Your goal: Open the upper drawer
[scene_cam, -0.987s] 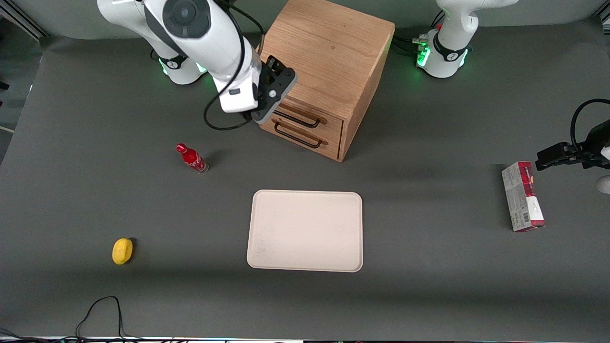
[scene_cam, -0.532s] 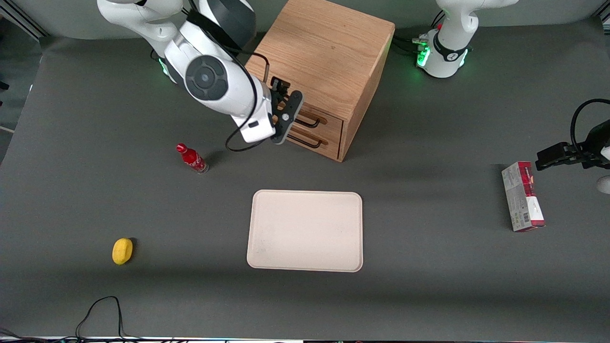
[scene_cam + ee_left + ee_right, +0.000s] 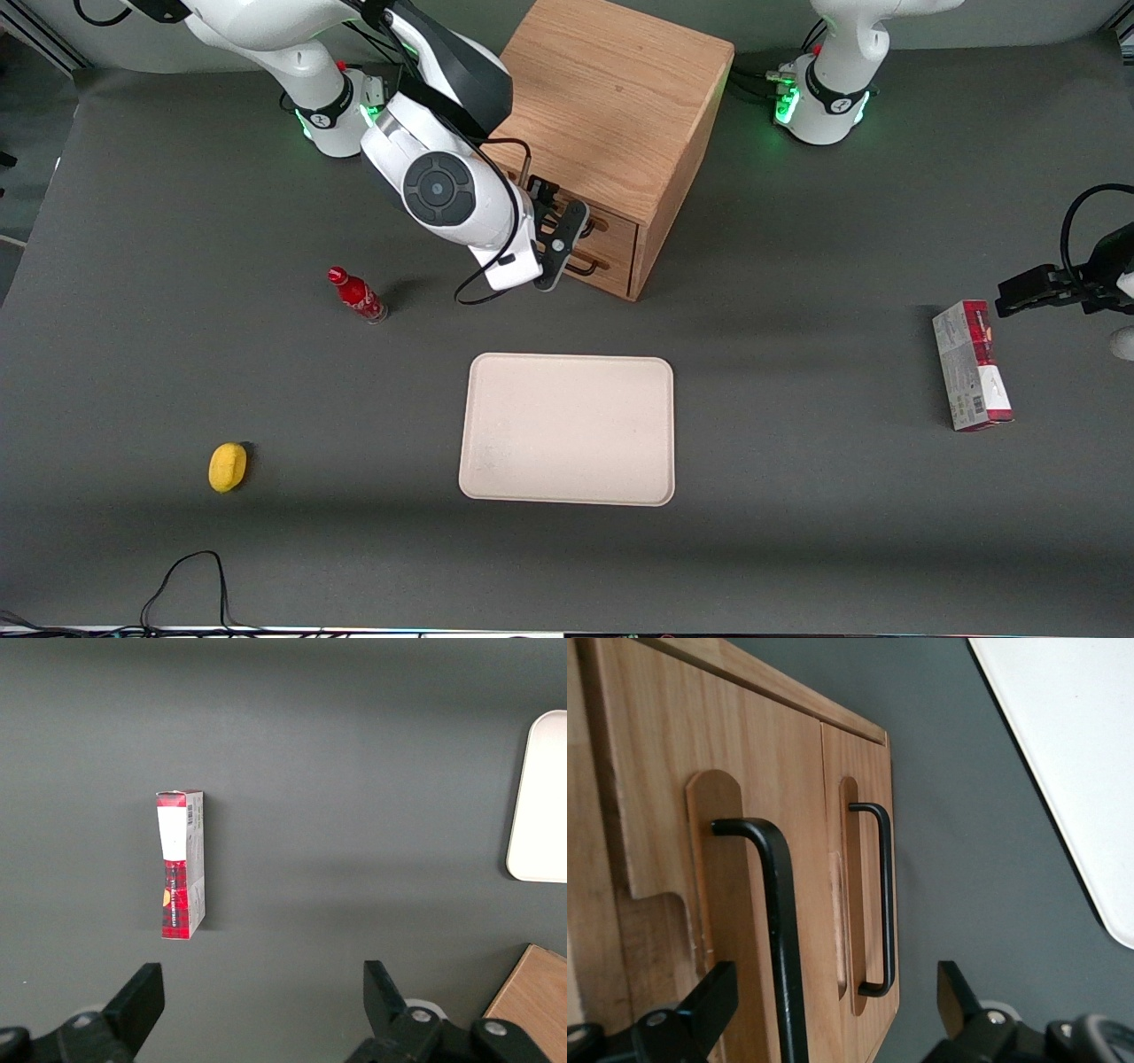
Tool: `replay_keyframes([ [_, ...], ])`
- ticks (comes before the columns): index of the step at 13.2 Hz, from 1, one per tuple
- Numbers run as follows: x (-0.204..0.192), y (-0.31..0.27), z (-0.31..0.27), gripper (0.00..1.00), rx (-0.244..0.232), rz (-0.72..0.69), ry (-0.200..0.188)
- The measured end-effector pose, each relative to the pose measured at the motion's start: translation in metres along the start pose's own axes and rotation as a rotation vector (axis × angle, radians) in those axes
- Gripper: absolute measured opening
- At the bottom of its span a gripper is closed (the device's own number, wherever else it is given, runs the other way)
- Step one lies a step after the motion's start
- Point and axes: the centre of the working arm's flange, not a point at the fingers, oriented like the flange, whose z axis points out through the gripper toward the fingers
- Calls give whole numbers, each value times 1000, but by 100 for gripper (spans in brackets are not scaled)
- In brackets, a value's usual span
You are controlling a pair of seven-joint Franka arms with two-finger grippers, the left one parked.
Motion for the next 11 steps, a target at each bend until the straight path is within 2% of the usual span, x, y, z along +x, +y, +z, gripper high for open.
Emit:
replay_keyframes([
  [2, 0, 2, 3, 100, -26, -8, -13],
  [5, 1, 8, 10, 100, -40, -11, -21],
  [8, 2, 11, 11, 100, -57, -16, -20],
  [11, 1, 23, 2, 100, -100, -37, -11],
])
